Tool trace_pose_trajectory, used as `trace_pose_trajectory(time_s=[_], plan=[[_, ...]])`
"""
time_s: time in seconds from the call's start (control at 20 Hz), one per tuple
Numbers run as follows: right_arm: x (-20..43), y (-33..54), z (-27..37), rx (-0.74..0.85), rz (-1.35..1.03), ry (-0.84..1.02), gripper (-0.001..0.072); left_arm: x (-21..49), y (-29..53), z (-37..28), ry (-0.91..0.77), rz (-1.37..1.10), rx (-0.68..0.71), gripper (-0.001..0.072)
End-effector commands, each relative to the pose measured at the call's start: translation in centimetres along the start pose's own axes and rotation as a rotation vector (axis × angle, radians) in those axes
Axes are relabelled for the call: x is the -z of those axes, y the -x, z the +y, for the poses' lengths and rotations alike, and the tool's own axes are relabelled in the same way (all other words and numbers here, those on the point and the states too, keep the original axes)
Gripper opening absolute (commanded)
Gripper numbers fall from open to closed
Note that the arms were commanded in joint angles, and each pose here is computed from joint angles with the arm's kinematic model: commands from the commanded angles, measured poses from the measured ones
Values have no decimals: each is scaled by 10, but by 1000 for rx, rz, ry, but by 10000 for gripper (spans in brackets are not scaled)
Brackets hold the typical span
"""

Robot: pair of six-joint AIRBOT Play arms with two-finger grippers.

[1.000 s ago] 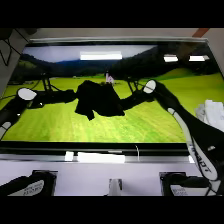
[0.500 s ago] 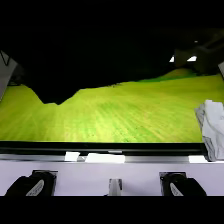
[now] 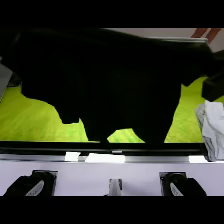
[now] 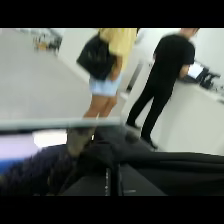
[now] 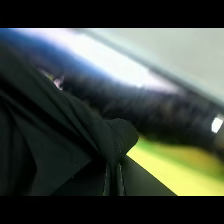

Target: Fold the shirts.

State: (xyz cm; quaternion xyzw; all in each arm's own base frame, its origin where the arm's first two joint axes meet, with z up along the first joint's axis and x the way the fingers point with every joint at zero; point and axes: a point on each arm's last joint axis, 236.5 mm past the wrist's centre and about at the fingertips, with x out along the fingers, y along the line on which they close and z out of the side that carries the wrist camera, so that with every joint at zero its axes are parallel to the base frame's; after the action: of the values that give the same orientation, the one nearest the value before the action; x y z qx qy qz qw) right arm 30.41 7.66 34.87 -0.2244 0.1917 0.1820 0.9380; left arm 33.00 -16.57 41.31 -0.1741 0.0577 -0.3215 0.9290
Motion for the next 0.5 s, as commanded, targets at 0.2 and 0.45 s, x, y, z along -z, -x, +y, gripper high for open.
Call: trace_pose_trajectory(time_s=[0.2,0.45], plan=[[165,-178,45,-210,569,-107,21,197,-101,112,238,456,-117,33],[212,-248,93,-333,685,-313,21,347,-146,99,372,763,-65,81]])
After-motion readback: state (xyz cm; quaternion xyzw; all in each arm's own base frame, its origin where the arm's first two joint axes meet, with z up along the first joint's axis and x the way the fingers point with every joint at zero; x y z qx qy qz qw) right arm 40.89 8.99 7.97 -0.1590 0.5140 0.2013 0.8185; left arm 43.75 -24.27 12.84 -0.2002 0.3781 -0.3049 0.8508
